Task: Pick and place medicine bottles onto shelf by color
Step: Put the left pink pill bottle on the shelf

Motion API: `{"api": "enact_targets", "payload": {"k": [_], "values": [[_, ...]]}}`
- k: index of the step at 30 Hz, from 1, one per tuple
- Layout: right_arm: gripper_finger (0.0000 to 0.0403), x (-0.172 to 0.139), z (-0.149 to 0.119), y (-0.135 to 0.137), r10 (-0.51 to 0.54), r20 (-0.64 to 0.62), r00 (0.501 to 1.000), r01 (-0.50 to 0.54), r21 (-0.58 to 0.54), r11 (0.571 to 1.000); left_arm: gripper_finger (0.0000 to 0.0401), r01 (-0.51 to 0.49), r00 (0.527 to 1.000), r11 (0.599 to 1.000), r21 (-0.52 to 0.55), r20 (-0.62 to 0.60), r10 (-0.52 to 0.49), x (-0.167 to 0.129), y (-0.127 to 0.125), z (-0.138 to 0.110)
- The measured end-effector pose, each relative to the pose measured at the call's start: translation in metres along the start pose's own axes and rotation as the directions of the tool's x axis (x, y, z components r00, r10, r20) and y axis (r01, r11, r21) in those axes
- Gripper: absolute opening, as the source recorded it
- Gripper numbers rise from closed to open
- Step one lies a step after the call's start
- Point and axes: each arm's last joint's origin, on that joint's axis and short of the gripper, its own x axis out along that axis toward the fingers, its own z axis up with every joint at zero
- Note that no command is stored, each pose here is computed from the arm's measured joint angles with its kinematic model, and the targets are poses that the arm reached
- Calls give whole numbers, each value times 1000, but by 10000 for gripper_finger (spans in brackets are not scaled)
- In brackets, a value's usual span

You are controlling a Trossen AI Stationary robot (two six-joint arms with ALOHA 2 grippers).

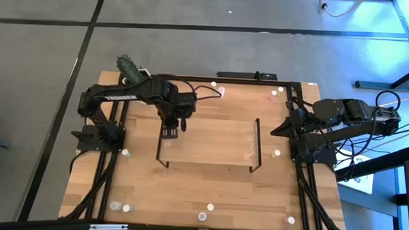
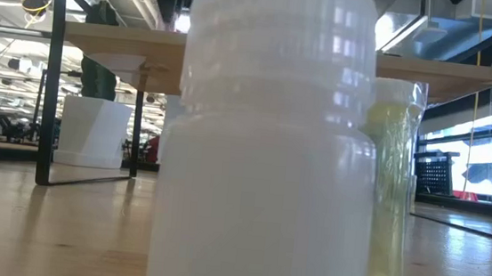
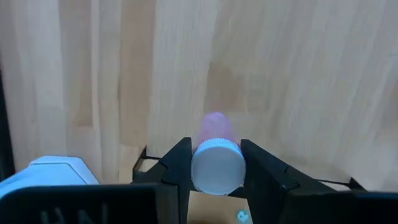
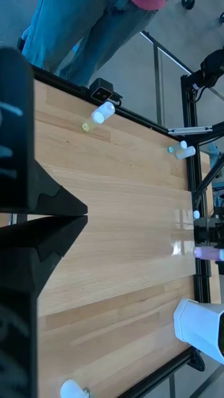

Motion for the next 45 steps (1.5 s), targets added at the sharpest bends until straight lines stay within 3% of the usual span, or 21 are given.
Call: {"api": "enact_targets", "payload": {"k": [11, 45], "values": [[14, 0, 0, 0, 0, 0, 1000, 0, 0, 1000, 101, -32, 999, 999, 4, -21, 32, 20, 1, 2], [14, 0, 0, 0, 0, 0, 1000, 0, 0, 1000, 105, -60, 998, 998, -24, -36, 59, 29, 9, 1]]}}
